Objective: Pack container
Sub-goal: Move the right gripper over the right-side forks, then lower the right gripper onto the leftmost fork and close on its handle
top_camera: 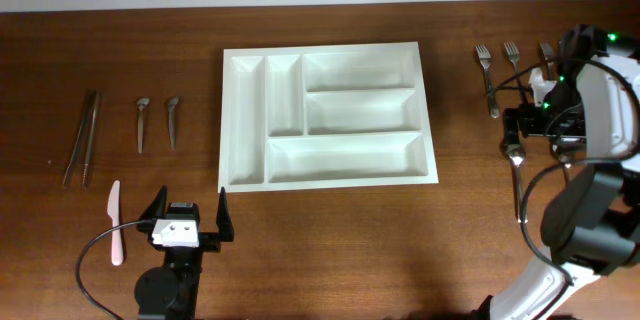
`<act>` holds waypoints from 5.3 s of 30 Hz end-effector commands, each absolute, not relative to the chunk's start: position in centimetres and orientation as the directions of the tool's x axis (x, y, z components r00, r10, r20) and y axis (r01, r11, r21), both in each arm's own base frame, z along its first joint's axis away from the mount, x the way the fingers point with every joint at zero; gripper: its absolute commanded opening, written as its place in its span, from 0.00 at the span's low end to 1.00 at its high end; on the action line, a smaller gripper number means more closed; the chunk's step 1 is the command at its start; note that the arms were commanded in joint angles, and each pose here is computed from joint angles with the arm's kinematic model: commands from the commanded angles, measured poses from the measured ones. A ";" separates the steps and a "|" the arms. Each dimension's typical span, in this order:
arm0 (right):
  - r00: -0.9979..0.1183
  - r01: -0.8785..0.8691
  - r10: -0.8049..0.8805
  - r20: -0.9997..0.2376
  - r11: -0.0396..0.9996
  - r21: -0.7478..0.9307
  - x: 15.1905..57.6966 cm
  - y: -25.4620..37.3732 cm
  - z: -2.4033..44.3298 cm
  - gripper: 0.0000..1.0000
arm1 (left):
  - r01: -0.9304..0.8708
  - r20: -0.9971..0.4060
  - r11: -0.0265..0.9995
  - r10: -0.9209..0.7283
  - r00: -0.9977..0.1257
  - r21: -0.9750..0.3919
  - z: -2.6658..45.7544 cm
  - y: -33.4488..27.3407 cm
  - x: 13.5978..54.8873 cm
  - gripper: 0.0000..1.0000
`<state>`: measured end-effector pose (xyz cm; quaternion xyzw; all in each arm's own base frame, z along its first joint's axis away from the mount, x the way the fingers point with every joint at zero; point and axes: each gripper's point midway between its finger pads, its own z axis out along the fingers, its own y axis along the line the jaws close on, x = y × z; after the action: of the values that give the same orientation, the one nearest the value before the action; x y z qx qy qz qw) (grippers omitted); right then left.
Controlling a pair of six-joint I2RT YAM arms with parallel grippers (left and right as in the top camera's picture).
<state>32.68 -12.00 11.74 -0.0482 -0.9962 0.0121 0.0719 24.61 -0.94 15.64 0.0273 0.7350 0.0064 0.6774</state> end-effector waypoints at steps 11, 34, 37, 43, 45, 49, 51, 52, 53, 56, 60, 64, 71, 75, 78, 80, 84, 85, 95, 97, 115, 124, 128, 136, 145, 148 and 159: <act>-0.992 0.094 0.097 0.086 0.995 -0.041 34.9 -12.9 10.6 0.99 | 0.030 -0.996 0.999 0.042 -0.079 0.040 15.6 -0.9 24.6 0.99; -0.991 -0.080 -0.077 0.109 0.997 -0.022 36.3 -13.8 5.1 0.99 | 0.030 -0.996 0.999 0.042 -0.078 0.040 15.6 -0.9 24.6 0.99; -0.990 -0.071 -0.070 0.123 0.997 -0.008 36.3 -13.6 3.8 0.98 | 0.030 -0.996 0.999 0.042 -0.079 0.040 15.6 -0.9 24.6 0.99; -0.999 -0.009 -0.007 0.049 0.999 -0.037 38.6 -13.0 3.7 0.99 | 0.030 -0.996 0.999 0.042 -0.079 0.040 15.6 -0.9 24.6 0.99; -1.000 -0.028 -0.028 0.000 0.999 -0.018 40.0 -11.8 3.8 0.99 | 0.030 -0.996 0.999 0.042 -0.079 0.040 15.6 -0.9 24.6 0.99; -0.993 -0.099 -0.100 -0.070 0.995 -0.023 42.5 -9.0 3.9 0.99 | 0.029 -0.996 0.999 0.042 -0.079 0.040 15.6 -0.9 24.6 0.99; -0.986 -0.134 -0.137 -0.094 0.990 -0.039 43.5 -7.7 4.4 0.99 | 0.029 -0.996 0.999 0.042 -0.079 0.040 15.6 -0.9 24.6 0.99; -0.982 -0.150 -0.154 -0.106 0.987 -0.051 44.1 -7.2 4.7 0.99 | 0.030 -0.996 0.999 0.042 -0.079 0.040 15.6 -0.9 24.6 0.99; -0.979 -0.159 -0.167 -0.120 0.985 -0.069 44.7 -6.8 5.1 0.99 | 0.030 -0.996 0.999 0.042 -0.079 0.040 15.6 -0.9 24.6 0.99; -0.974 -0.131 -0.149 -0.172 0.985 -0.109 47.0 -6.8 7.1 0.99 | 0.030 -0.996 0.999 0.042 -0.079 0.040 15.6 -0.9 24.6 0.99; -0.964 -0.107 -0.127 -0.234 0.989 -0.097 49.7 -7.1 10.0 0.99 | 0.030 -0.996 0.999 0.042 -0.079 0.040 15.6 -0.9 24.6 0.99; -0.971 -0.095 -0.113 -0.212 0.991 -0.093 50.7 -8.2 10.5 0.99 | 0.030 -0.996 0.999 0.042 -0.078 0.040 15.6 -0.9 24.6 0.99; -0.974 -0.186 -0.181 -0.139 0.982 0.025 50.3 -7.7 7.2 0.99 | 0.030 -0.996 0.999 0.042 -0.079 0.040 15.6 -0.9 24.6 0.99; -0.966 -0.243 -0.240 -0.098 0.970 0.018 49.9 -7.8 5.8 0.99 | 0.030 -0.996 0.999 0.042 -0.079 0.040 15.6 -0.9 24.6 0.99; -0.960 -0.261 -0.258 -0.112 0.965 0.011 50.5 -7.6 5.3 0.99 | 0.030 -0.996 0.999 0.042 -0.079 0.040 15.6 -0.9 24.6 0.99; -0.962 -0.239 -0.236 -0.138 0.971 0.006 51.3 -7.5 5.1 0.99 | 0.030 -0.996 0.999 0.042 -0.079 0.040 15.6 -0.9 24.6 0.99; -0.963 -0.205 -0.202 -0.177 0.979 -0.006 52.7 -7.3 4.5 0.99 | 0.030 -0.996 0.999 0.042 -0.079 0.040 15.6 -0.9 24.6 0.99; -0.962 -0.207 -0.204 -0.182 0.978 -0.008 52.9 -7.2 4.4 0.99 | 0.030 -0.996 0.999 0.042 -0.079 0.040 15.6 -0.9 24.6 0.99; -0.959 -0.205 -0.204 -0.197 0.979 -0.013 54.2 -7.0 2.0 0.99 | 0.030 -0.996 0.999 0.042 -0.079 0.040 15.6 -0.9 24.6 0.99; -0.958 -0.173 -0.173 -0.228 0.985 -0.018 54.9 -7.5 2.1 0.99 | 0.029 -0.996 0.999 0.042 -0.079 0.040 15.6 -0.9 24.6 0.99; -0.964 -0.105 -0.108 -0.245 0.994 -0.025 55.1 -10.3 1.5 0.99 | 0.030 -0.996 0.999 0.042 -0.079 0.040 15.6 -0.9 24.6 0.99; -0.968 -0.139 -0.141 -0.206 0.990 -0.024 54.1 -10.9 1.2 0.99 | 0.029 -0.996 0.999 0.042 -0.079 0.040 15.6 -0.9 24.6 0.99; -0.968 -0.147 -0.148 -0.202 0.989 -0.022 54.1 -10.5 0.9 0.99 | 0.030 -0.996 0.999 0.042 -0.078 0.040 15.6 -0.9 24.6 0.99; -0.975 -0.157 -0.155 -0.160 0.988 -0.003 53.7 -9.8 -1.4 0.99 | 0.029 -0.996 0.999 0.042 -0.079 0.040 15.6 -0.9 24.6 0.99; -0.974 -0.148 -0.148 -0.171 0.989 -0.011 53.9 -10.4 -1.4 0.99 | 0.030 -0.996 0.999 0.042 -0.079 0.040 15.6 -0.9 24.6 0.99; -0.973 -0.142 -0.142 -0.181 0.990 -0.015 54.1 -10.8 -1.4 0.99 | 0.030 -0.996 0.999 0.042 -0.079 0.040 15.6 -0.9 24.6 0.99; -0.973 -0.128 -0.129 -0.189 0.992 -0.018 54.1 -11.6 -1.3 0.88 | 0.030 -0.996 0.999 0.042 -0.079 0.040 15.6 -0.9 24.6 0.99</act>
<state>54.34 -11.09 0.41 0.0669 -0.9918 0.0011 -0.1085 24.61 -0.94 15.64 0.0273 0.7350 0.0064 0.6774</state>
